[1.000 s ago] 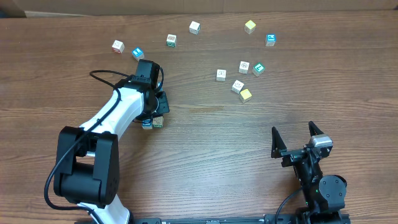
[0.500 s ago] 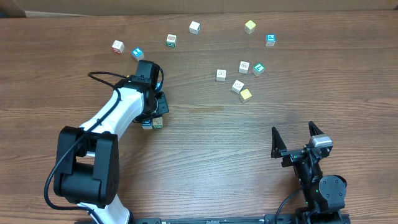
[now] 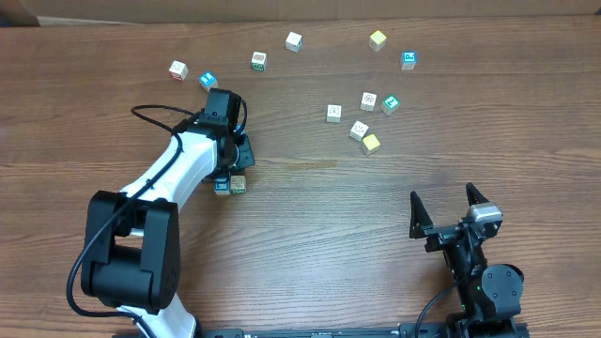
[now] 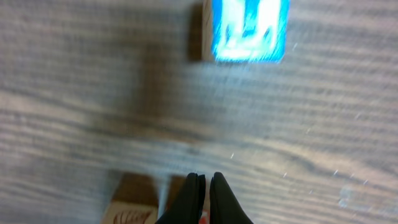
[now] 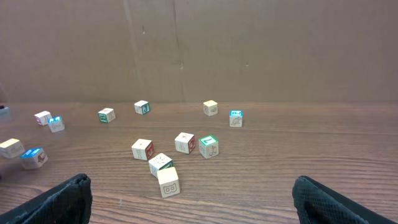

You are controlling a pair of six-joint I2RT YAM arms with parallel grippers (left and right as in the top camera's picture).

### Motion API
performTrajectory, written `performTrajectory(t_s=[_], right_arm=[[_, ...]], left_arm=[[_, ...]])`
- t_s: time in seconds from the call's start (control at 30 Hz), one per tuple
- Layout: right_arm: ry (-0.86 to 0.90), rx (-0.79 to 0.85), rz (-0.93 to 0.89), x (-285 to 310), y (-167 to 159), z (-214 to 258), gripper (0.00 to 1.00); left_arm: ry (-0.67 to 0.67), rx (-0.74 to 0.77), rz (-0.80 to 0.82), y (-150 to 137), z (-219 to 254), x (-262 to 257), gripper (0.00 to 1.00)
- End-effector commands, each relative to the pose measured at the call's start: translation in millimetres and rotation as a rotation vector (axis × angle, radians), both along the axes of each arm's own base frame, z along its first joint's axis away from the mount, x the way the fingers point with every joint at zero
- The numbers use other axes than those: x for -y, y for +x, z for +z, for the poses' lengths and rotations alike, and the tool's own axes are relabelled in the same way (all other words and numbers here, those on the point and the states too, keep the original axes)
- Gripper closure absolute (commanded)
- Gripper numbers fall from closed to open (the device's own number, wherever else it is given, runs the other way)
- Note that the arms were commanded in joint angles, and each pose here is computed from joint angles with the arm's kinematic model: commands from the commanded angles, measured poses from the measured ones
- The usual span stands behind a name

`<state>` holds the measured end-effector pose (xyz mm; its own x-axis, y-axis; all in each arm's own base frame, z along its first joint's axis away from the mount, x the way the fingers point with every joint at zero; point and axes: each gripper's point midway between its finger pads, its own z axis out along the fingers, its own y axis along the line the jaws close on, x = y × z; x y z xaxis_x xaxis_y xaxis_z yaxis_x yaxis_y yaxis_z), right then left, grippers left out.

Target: Form a horizontal line

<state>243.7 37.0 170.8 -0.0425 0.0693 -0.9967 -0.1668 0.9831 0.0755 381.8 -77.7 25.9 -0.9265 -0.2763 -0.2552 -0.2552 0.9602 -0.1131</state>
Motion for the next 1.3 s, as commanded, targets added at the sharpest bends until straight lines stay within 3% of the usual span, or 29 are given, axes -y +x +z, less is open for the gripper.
performTrajectory(t_s=[0.0, 0.47, 0.73, 0.93, 1.27], right_arm=[[-0.004, 0.010, 0.001, -0.5, -0.1, -0.6, 0.00], [-0.004, 0.010, 0.001, -0.5, -0.1, -0.6, 0.00], [-0.004, 0.010, 0.001, -0.5, -0.1, -0.6, 0.00], [-0.004, 0.010, 0.001, -0.5, -0.1, -0.6, 0.00], [-0.004, 0.010, 0.001, -0.5, -0.1, -0.6, 0.00]], left_arm=[[-0.005, 0.034, 0.013, 12.5, 5.4, -0.2, 0.96], [-0.126, 0.027, -0.105, 9.2, 7.7, 29.6, 0.96], [-0.125, -0.006, -0.142, -3.1, 5.5, 47.9, 0.96], [-0.059, -0.079, -0.068, -22.8, -0.8, 44.5, 0.96], [-0.029, -0.069, -0.131, -23.6, 3.8, 54.4, 0.96]])
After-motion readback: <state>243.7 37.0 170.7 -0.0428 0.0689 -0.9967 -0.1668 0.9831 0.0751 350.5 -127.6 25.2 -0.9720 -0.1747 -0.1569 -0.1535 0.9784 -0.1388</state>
